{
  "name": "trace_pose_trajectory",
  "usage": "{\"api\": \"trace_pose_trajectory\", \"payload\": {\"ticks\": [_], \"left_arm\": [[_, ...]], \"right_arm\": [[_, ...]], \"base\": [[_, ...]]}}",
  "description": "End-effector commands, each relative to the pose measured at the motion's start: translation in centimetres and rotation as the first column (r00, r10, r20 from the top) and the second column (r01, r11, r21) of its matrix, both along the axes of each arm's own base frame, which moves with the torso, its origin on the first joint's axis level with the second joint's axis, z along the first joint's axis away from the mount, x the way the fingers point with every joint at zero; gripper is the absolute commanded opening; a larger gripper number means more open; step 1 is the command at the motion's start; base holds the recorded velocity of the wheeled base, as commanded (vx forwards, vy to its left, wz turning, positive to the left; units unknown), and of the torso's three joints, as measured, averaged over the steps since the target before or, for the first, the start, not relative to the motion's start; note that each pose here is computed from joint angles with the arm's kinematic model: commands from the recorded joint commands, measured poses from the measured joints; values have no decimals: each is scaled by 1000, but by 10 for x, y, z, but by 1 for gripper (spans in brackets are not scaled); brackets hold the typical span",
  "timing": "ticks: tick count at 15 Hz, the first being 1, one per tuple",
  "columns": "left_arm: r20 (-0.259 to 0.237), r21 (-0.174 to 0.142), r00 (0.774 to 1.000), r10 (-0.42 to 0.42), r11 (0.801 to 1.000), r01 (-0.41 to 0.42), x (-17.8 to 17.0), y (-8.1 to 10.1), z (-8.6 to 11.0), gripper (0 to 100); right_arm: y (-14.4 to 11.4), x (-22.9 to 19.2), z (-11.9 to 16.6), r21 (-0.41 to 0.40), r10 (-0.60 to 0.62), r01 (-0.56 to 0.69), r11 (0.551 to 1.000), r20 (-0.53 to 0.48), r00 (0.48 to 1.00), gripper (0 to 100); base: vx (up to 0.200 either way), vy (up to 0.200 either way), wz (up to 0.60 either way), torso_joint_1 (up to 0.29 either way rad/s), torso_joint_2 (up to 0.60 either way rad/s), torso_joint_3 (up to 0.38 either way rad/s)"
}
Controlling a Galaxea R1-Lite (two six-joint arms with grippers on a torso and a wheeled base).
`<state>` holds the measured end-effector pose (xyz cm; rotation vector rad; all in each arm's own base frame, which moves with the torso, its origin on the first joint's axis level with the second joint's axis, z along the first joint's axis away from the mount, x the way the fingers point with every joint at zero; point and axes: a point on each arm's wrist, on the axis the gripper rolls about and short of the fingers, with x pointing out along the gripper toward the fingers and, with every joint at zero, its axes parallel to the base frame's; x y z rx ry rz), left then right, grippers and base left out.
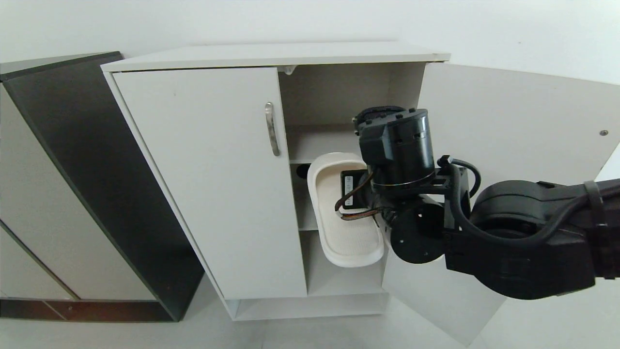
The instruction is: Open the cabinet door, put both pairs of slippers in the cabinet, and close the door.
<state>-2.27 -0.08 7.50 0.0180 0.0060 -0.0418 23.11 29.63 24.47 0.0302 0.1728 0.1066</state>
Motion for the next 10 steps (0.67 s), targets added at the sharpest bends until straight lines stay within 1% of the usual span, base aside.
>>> {"api": "trace_pose_trajectory", "payload": {"ticks": [1,5,10], "left_arm": [[0,0,1000,0,1000,0,0,0,0,0],[0,2,1000,0,1000,0,0,0,0,0],[0,2,1000,0,1000,0,0,0,0,0]], "right_arm": [[7,3,-3,0,2,-2,1000,-1,1000,0],[7,3,-4,-4,2,-2,1000,-3,1000,0],[7,3,-5,-7,2,-2,1000,-5,1000,0]], "base": [[0,0,0,0,0,0],[0,0,0,0,0,0],[200,0,0,4,3,4]]}}
